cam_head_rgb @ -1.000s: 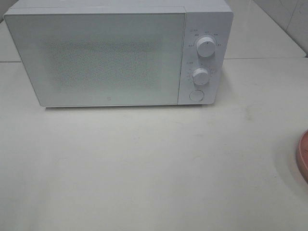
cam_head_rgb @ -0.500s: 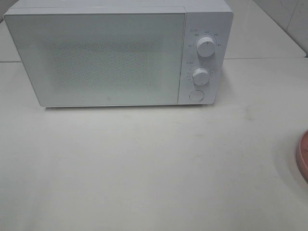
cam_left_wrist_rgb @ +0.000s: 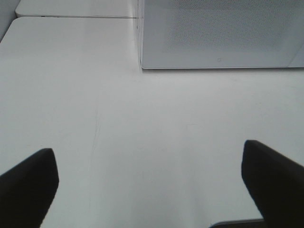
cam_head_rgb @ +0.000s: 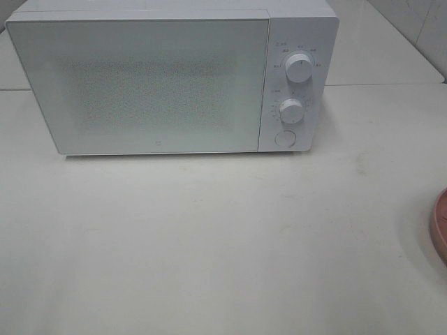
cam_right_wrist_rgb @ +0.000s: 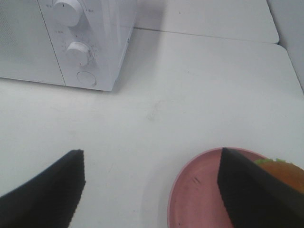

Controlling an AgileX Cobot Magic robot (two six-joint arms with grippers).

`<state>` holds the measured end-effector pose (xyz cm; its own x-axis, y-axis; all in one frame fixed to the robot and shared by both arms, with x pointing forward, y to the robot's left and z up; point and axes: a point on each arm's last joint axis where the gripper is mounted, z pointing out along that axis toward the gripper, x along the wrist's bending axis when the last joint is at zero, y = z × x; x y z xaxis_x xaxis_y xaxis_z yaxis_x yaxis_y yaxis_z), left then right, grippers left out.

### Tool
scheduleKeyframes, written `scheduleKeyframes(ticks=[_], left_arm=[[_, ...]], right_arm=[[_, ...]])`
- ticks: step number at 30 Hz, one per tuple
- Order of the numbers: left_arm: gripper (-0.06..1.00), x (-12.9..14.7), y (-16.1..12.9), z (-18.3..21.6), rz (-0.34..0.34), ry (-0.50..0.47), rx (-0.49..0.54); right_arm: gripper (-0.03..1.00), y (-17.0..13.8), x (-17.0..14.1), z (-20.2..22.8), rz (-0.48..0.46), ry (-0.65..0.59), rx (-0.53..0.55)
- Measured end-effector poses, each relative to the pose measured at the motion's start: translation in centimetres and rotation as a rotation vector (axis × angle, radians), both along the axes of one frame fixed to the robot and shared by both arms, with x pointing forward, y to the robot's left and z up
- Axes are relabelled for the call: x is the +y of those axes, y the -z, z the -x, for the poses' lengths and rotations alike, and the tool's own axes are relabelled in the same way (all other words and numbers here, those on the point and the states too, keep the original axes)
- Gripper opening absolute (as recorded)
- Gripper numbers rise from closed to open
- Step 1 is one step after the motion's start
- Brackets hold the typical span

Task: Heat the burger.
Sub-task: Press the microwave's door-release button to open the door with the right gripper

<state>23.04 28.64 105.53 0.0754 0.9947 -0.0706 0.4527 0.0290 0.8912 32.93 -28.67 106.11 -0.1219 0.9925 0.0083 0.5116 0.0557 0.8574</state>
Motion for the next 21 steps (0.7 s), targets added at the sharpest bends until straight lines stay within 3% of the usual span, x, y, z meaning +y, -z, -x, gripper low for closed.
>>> scheduleKeyframes(ticks=[21], left_arm=[[0.96,0.0,0.0,0.0,0.0,0.0,0.0]], right_arm=[[0.75,2.2,1.2,-7.4,0.003,-0.009,0.024]])
